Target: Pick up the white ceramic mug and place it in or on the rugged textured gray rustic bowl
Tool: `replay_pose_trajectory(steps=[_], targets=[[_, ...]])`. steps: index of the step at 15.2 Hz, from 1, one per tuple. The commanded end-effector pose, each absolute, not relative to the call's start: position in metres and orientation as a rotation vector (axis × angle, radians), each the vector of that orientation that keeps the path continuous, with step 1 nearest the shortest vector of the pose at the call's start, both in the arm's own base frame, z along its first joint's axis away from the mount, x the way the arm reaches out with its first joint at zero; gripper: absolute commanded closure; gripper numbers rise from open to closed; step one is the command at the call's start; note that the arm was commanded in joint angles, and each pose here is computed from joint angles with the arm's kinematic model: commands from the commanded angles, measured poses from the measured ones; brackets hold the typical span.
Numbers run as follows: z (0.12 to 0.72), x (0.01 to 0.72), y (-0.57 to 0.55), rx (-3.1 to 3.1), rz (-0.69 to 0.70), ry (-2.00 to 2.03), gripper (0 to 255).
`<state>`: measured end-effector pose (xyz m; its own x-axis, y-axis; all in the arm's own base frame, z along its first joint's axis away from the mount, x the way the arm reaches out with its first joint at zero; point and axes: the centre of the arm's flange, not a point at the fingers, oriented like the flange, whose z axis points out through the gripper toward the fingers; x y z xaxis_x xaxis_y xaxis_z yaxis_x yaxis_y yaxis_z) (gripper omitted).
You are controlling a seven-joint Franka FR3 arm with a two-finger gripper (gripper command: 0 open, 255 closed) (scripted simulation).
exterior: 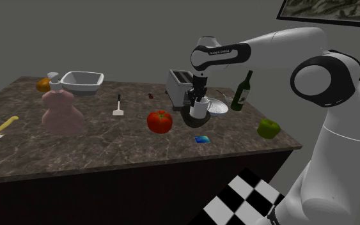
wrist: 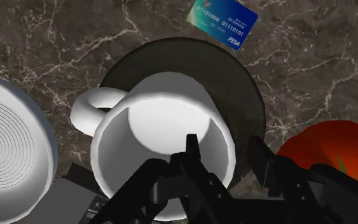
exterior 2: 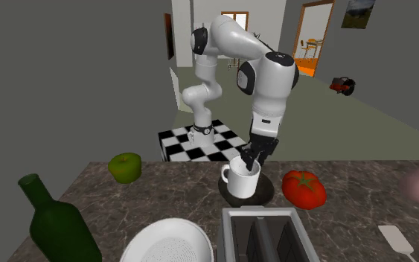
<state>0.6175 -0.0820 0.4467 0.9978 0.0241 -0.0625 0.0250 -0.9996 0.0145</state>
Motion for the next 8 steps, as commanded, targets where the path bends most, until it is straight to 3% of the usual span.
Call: replay_pose_trajectory(steps=[1, 5, 8], targets=[[0.447, 0.618, -0.082, 3.125, -0.097, 0.038, 0], [0.447, 0.618, -0.082, 3.125, -0.097, 0.038, 0], [0.486, 0.62, -0.081, 3.125, -0.097, 0.038, 0]])
